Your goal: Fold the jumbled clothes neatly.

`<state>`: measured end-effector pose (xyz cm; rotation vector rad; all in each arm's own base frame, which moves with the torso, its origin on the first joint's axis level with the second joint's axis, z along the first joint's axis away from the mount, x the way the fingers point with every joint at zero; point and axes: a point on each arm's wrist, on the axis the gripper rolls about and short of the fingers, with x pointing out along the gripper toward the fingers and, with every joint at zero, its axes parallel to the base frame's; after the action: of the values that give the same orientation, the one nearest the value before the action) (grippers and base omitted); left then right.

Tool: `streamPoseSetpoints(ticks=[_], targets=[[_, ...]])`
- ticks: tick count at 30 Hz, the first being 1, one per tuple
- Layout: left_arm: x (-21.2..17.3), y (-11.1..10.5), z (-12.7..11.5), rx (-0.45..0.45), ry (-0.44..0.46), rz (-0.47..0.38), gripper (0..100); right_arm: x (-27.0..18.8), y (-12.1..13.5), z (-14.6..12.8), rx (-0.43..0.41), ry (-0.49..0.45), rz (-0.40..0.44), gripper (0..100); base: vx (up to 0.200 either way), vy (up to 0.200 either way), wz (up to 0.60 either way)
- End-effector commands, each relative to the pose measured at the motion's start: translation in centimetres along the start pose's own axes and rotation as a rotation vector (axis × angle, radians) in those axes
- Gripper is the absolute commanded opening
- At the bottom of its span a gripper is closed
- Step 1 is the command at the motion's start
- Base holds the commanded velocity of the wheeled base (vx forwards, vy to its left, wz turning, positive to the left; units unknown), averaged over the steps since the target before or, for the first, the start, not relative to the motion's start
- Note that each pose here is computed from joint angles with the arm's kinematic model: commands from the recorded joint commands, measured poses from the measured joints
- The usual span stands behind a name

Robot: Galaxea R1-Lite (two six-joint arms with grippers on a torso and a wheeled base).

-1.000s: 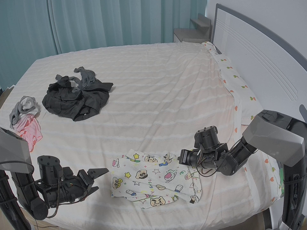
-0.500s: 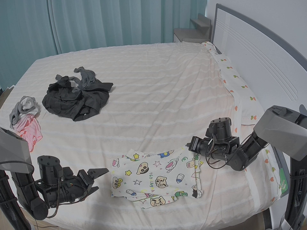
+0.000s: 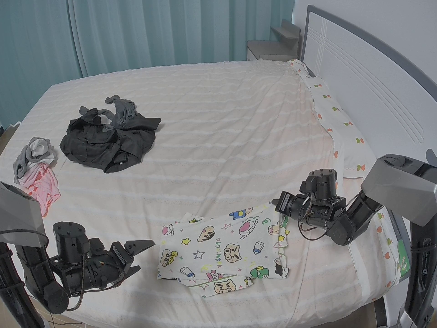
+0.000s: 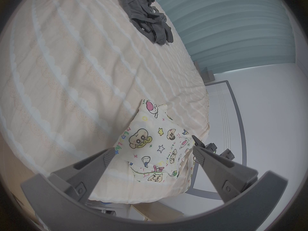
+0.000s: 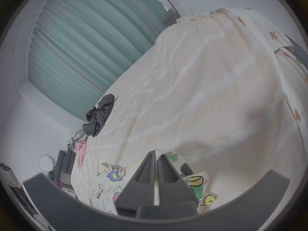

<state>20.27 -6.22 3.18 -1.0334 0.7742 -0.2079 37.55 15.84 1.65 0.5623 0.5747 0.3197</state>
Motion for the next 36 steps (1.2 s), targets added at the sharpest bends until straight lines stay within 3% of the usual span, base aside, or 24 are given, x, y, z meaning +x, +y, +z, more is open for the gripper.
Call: streamPoseSetpoints(ticks=[1,6,7,20,23,26,30,36], targets=[[-0.1,0.2,-0.1,-0.003,0.005,0.008,100,0.8,-0.4,-0.4,-0.001,-0.003,0.004,0,0.000,0.000,0.00],[-0.1,0.2,-0.1,-0.003,0.005,0.008,100,1.5,-0.8,-0.6,-0.002,-0.001,0.003,0,0.000,0.000,0.00],[-0.1,0.2,-0.1,-0.003,0.005,0.008,100,1.6,-0.8,-0.6,-0.002,-0.001,0.003,100,0.000,0.000,0.00],[-0.1,0.2,-0.1,-0.003,0.005,0.008,100,-2.1,-1.0,-0.4,0.021,0.002,-0.024,100,0.000,0.000,0.00],[-0.1,0.1,-0.1,-0.002,0.005,0.006,100,-5.3,-0.2,-1.0,0.093,-0.016,0.011,100,0.000,0.000,0.00],[-0.1,0.1,-0.1,-0.002,0.005,0.006,100,-6.7,0.3,-1.6,0.108,-0.017,0.035,100,0.000,0.000,0.00],[-0.1,0.1,-0.2,-0.001,0.006,0.006,100,-8.9,0.4,-5.0,0.091,0.055,0.053,100,0.000,0.000,0.00],[-0.1,0.1,-0.2,-0.002,0.006,0.008,100,-8.5,0.4,-7.7,0.065,0.130,0.055,100,0.000,0.000,0.00]])
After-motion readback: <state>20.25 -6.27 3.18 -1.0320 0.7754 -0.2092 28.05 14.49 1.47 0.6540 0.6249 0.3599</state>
